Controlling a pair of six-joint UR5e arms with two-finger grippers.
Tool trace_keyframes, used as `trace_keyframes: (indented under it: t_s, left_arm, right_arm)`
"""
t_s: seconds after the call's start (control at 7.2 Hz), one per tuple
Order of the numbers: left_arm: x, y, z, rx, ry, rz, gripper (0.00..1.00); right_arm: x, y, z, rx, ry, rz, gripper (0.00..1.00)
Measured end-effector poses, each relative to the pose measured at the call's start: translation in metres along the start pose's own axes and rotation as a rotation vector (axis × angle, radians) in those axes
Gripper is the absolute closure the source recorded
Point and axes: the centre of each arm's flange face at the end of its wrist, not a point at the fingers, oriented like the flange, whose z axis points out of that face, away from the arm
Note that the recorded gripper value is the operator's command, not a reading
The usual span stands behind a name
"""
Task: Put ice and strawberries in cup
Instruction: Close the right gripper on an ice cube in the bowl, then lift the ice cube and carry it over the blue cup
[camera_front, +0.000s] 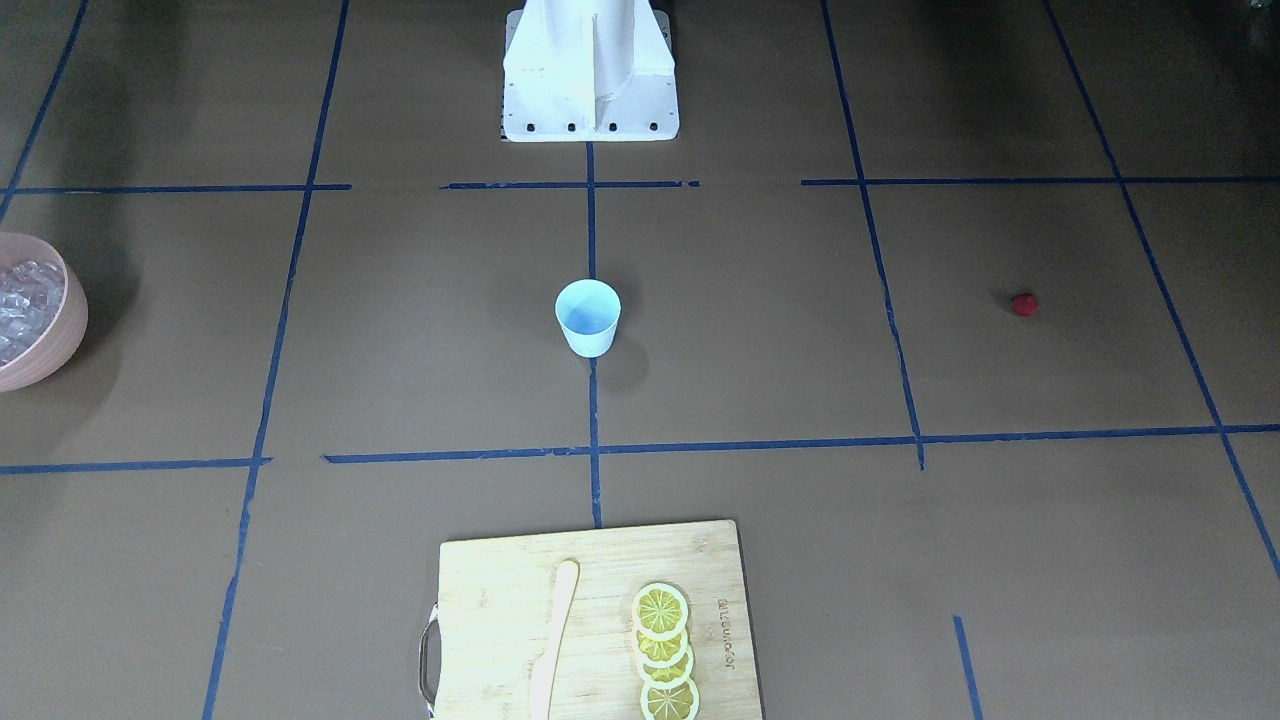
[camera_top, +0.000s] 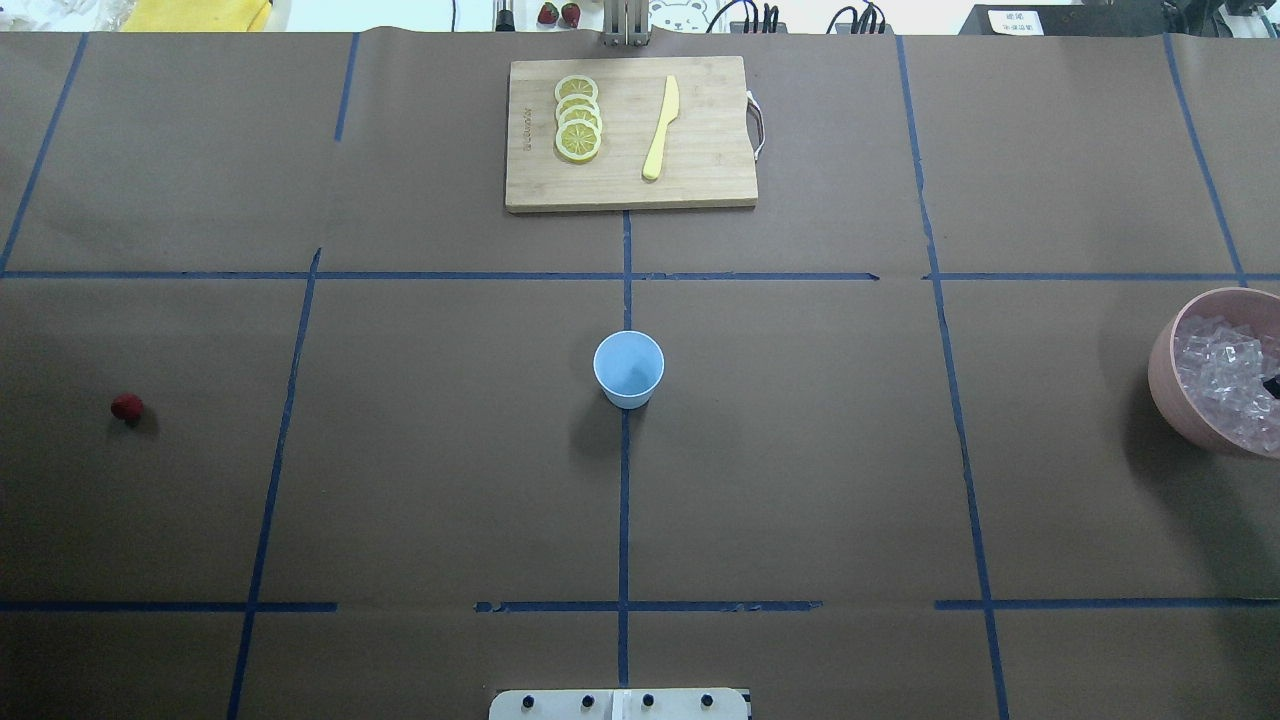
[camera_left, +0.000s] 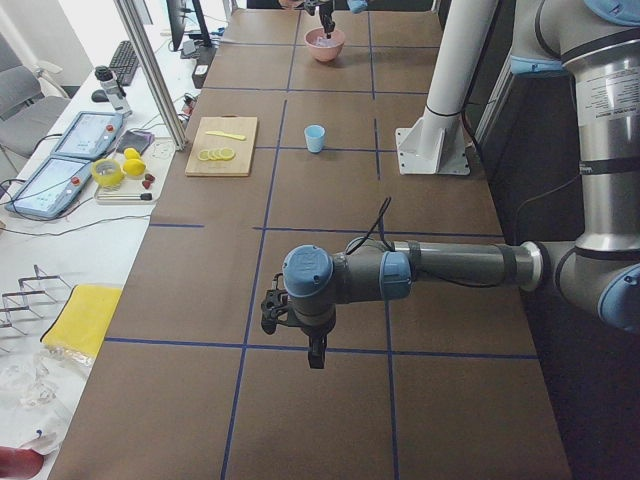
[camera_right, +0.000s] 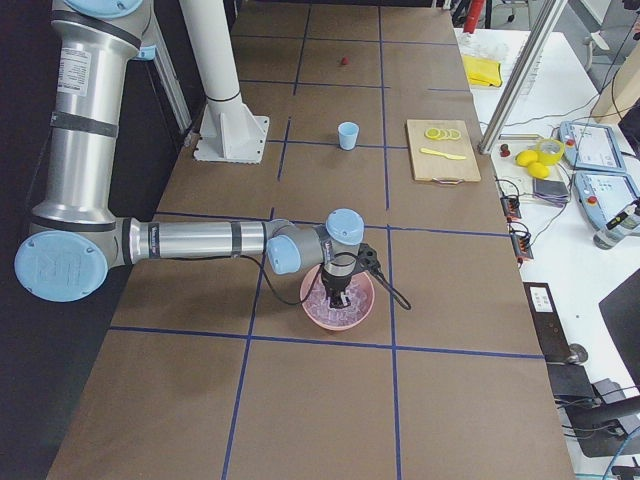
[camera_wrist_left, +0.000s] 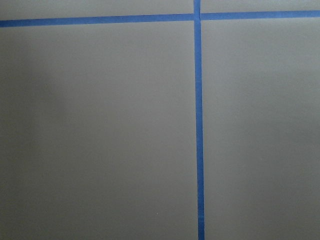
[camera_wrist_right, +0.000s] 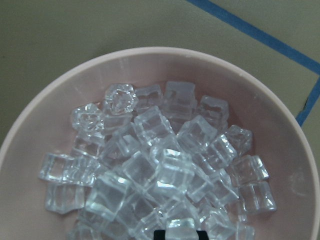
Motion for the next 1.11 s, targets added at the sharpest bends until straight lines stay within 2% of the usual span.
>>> trace_keyframes:
  t_s: [0.56, 0.69, 0.83, 1.11]
  left_arm:
    - [0.001, 0.0, 0.0, 0.001, 0.006, 0.0, 0.0]
    - [0.002, 0.0, 0.0, 0.003, 0.017, -0.001, 0.0]
    - [0.003, 0.0, -0.001, 0.004, 0.024, 0.0, 0.0]
    - [0.006, 0.0, -0.003, 0.008, 0.029, 0.007, 0.0]
  right_arm:
    - [-0.031, 0.007, -0.05, 0.07, -0.008, 0.02, 0.98]
    - [-0.049, -0.001, -0.068, 0.094, -0.03, 0.082, 0.98]
    - [-0.076, -0.016, -0.085, 0.12, -0.075, 0.17, 0.98]
    - [-0.15, -0.067, -0.106, 0.144, -0.171, 0.328, 0.98]
